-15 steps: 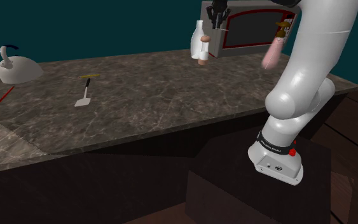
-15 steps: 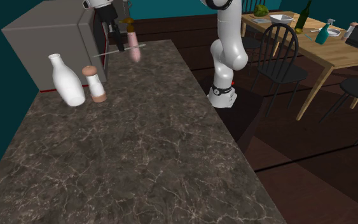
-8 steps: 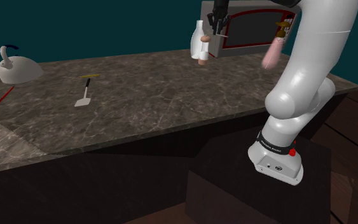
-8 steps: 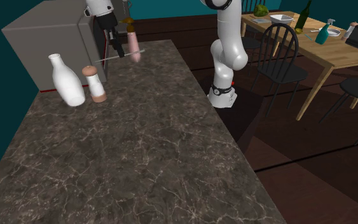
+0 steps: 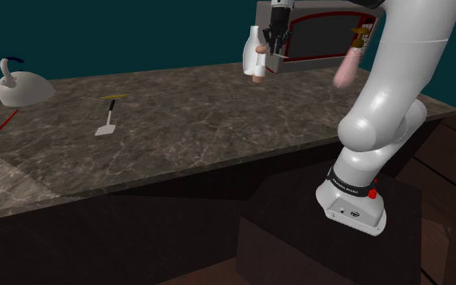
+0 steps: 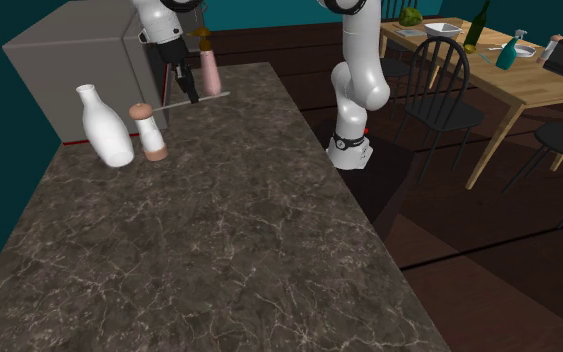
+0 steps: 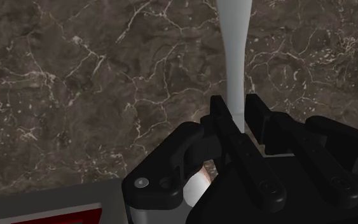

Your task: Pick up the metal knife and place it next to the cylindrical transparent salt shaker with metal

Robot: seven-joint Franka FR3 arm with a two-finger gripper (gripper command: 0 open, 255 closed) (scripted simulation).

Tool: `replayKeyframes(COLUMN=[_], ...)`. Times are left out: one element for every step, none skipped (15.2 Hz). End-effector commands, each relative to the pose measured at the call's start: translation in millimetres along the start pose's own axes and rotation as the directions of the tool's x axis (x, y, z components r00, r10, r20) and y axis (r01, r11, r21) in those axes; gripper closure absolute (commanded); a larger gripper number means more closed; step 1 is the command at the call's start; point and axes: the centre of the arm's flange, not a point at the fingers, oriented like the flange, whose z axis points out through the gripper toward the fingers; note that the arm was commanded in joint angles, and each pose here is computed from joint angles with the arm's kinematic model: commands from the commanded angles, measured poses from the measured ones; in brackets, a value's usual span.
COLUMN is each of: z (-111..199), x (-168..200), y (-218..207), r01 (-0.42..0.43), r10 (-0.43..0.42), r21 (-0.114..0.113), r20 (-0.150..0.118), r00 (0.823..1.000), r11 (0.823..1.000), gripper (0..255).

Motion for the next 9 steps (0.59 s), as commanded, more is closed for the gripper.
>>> replayKeyframes(z=[10.8,15.9,21.1,26.2,31.3,36.5,41.6,46.7,51.9], x=[3.9,5.0,6.1,7.2,8.3,9.3,10.4,11.5,12.6], y=[1.9,2.5,3.0,3.6,4.2,4.8,5.4,6.0,6.6], r01=[0.0,0.0,0.0,0.0,0.0,0.0,0.0,0.0,0.0], r10=[0.0,0.0,0.0,0.0,0.0,0.0,0.0,0.0,0.0], r21=[0.0,0.0,0.0,0.0,0.0,0.0,0.0,0.0,0.0], r20=[0.0,0.0,0.0,0.0,0.0,0.0,0.0,0.0,0.0], r00=[1.0,1.0,1.0,1.0,1.0,1.0,1.0,1.0,1.0], r11=[1.0,1.0,1.0,1.0,1.0,1.0,1.0,1.0,1.0], gripper=[255,255,255,255,255,255,255,255,255])
